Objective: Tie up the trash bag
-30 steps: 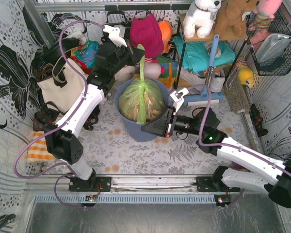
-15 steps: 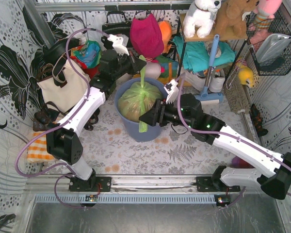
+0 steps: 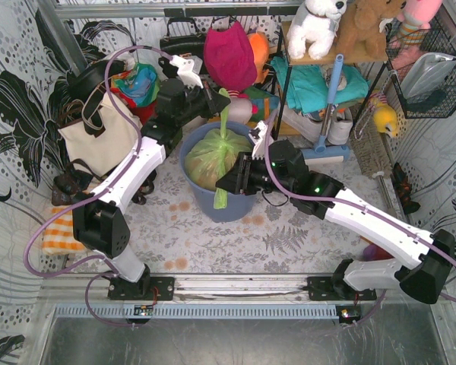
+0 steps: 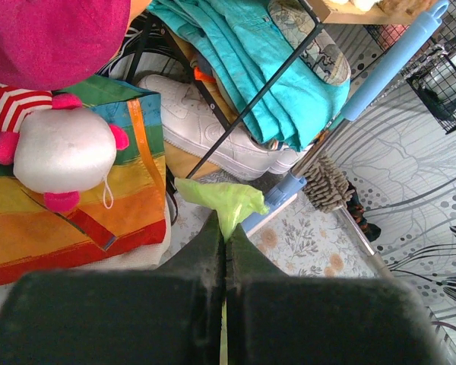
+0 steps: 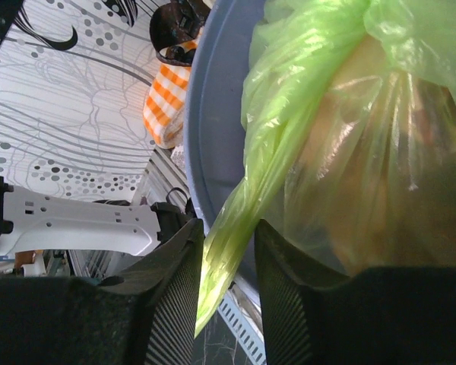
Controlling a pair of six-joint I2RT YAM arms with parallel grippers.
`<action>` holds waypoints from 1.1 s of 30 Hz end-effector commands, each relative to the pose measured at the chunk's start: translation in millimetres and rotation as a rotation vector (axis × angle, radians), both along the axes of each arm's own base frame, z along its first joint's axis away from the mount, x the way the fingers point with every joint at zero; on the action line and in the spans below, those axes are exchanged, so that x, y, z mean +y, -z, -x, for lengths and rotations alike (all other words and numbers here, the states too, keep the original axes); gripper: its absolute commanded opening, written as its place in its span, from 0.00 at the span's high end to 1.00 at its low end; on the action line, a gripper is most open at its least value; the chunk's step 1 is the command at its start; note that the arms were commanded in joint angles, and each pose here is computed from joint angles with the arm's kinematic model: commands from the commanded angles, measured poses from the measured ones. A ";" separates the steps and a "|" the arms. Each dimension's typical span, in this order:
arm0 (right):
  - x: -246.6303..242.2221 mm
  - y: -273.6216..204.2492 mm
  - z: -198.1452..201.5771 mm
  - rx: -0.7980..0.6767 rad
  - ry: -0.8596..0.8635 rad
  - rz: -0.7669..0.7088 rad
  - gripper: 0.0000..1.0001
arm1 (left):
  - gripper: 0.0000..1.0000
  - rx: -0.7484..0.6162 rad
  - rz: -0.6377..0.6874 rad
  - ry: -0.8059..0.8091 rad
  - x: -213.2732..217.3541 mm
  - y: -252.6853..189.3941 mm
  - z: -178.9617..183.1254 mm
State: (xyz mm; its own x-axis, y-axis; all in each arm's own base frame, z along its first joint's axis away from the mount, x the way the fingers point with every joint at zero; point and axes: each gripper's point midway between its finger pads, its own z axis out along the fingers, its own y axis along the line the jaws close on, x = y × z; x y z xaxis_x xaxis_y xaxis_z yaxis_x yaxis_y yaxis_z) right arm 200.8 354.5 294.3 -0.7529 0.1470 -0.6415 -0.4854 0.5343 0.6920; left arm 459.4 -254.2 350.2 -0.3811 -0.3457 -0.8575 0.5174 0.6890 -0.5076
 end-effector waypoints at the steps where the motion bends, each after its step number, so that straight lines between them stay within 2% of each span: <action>1: 2.5 -2.3 -5.2 0.006 -0.002 0.016 0.61 | 1.00 -0.068 0.032 0.004 2.0 -23.1 4.8; 3: 2.1 -0.4 -9.8 0.015 0.010 0.020 0.55 | 1.00 -0.068 0.032 0.007 1.3 -22.7 5.4; 5: 3.3 1.0 -13.8 0.020 0.011 0.018 0.58 | 1.00 -0.069 0.032 0.005 1.9 -22.9 5.5; 7: 4.2 3.0 -16.4 0.030 0.011 0.016 0.67 | 1.00 -0.070 0.032 0.005 2.2 -22.8 5.8; 12: 6.3 -4.9 -16.2 0.025 -0.007 -0.022 1.00 | 1.00 -0.071 0.030 0.001 2.8 -23.1 5.7; 17: 4.4 -44.3 -15.1 -0.083 -0.020 -0.110 1.00 | 1.00 -0.080 0.011 -0.031 6.9 -22.1 -1.3; 24: -2.8 -115.2 8.7 -0.255 -0.120 -0.269 1.00 | 1.00 -0.134 0.016 -0.053 10.7 -51.8 -5.6; 28: -7.2 -105.8 16.8 -0.239 -0.135 -0.279 1.00 | 1.00 -0.131 0.023 -0.061 10.8 -50.6 -7.4; 33: -8.3 -57.5 19.1 -0.119 -0.109 -0.271 1.00 | 1.00 -0.066 0.012 -0.062 8.3 -12.5 -13.8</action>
State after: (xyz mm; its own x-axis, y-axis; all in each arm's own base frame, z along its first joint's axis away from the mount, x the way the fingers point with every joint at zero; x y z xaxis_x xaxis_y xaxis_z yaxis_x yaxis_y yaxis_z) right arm 189.9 342.6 375.7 -0.6395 0.2563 -0.7248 -0.6527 0.3171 0.6880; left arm 463.3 -250.4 366.6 -0.3434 -0.3568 -0.8688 0.5151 0.7020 -0.4919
